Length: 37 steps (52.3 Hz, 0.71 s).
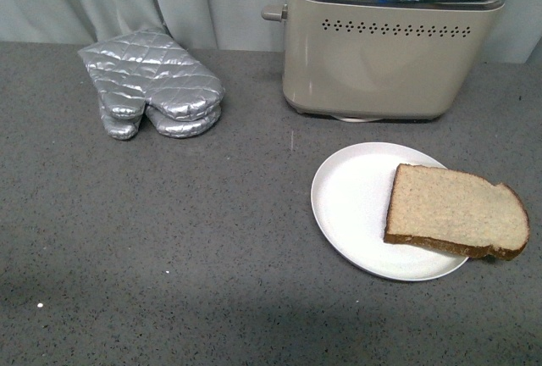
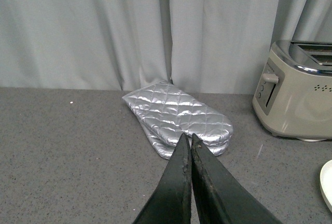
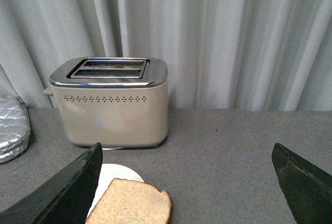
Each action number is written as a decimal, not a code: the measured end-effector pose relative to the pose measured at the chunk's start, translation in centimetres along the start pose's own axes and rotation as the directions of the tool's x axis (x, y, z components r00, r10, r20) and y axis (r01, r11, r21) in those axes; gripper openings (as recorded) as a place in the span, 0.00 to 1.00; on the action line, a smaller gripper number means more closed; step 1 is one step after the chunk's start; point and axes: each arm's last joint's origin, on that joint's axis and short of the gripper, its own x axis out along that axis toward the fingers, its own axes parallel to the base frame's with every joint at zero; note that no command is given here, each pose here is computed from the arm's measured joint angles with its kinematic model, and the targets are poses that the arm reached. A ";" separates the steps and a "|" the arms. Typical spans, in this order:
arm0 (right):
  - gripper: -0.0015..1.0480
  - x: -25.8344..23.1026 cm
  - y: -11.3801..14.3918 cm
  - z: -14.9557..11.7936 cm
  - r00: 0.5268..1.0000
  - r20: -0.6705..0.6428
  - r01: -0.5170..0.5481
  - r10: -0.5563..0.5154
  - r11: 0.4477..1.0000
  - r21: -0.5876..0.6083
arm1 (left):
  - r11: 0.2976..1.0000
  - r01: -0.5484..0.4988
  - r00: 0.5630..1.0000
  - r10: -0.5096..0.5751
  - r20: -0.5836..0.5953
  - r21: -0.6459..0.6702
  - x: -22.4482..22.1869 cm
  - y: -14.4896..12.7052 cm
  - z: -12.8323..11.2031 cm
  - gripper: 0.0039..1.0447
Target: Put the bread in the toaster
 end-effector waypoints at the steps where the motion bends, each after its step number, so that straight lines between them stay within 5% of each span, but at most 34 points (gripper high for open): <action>1: 0.91 0.0 0.0 0.0 1.000 0.000 0.000 0.000 1.000 0.000 | 1.000 0.009 1.000 -0.009 0.003 0.000 -0.1 0.2 0.1 0.03; 37: 0.91 0.0 0.0 0.0 1.000 0.000 0.000 0.000 1.000 0.000 | 1.000 -0.002 0.999 0.002 0.032 0.000 -2.8 1.2 0.9 0.03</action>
